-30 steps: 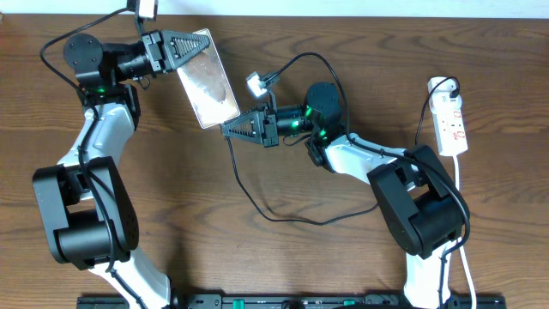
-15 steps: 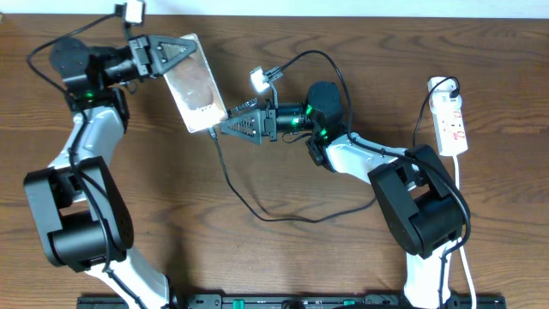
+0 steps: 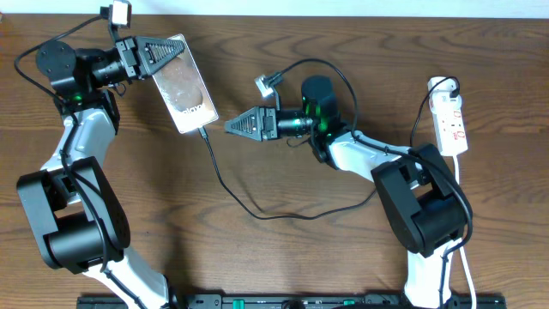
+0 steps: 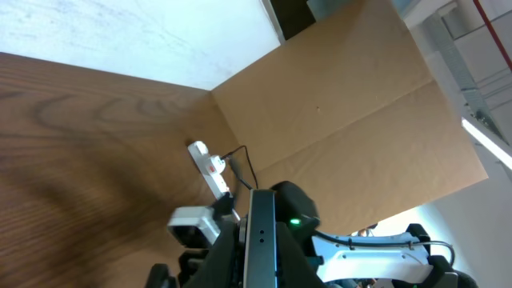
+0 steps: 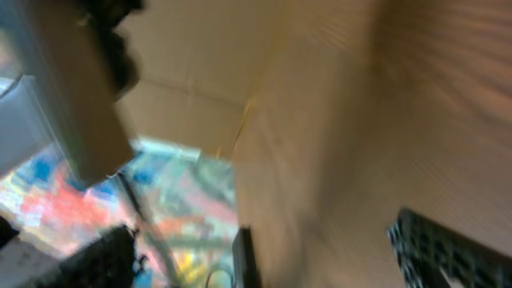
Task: Plug charger to phone and switch on socket
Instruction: 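Open the right gripper and move it toward the power strip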
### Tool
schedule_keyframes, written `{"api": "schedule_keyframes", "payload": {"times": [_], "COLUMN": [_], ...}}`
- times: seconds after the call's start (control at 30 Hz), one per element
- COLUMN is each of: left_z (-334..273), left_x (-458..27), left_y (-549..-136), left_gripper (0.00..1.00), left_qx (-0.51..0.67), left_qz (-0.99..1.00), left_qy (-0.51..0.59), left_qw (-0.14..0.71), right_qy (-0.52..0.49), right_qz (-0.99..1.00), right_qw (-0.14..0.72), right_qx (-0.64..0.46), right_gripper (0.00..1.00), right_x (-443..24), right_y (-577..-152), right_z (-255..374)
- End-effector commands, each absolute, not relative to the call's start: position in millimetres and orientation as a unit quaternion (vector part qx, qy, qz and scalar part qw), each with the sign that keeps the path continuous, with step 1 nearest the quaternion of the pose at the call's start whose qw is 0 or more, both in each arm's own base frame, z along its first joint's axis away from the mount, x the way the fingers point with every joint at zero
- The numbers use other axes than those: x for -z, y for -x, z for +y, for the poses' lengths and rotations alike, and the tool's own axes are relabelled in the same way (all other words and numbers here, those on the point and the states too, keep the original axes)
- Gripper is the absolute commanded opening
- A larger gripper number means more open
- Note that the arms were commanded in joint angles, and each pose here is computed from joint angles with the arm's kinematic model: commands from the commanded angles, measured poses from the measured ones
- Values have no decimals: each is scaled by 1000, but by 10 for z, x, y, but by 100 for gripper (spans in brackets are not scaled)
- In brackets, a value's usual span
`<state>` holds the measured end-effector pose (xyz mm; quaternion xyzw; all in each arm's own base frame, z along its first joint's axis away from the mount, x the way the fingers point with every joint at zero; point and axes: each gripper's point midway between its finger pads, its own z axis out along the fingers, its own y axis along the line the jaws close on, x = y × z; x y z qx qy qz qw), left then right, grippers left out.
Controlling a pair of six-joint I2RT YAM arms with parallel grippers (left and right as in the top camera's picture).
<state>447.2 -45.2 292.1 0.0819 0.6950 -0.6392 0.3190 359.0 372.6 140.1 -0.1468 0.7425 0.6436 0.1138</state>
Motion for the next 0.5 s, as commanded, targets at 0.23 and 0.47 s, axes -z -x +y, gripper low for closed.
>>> {"api": "schedule_keyframes", "payload": {"times": [0.23, 0.47], "left_z": [-454, -519], "left_x": [-2973, -2928], "left_y": [-4446, -4431], "left_gripper": [8, 7], "left_qx": [639, 640], "left_qz": [695, 694], "left_qy": [-84, -91], "left_qw": [319, 316], "right_qy": [96, 63], "right_qz": [848, 918], "right_qw": [186, 254], "right_qx": [-487, -297], "right_gripper": [99, 99], "right_x": [-1118, -1454], "right_y": [-3905, -3811], "right_z": [3101, 2212]}}
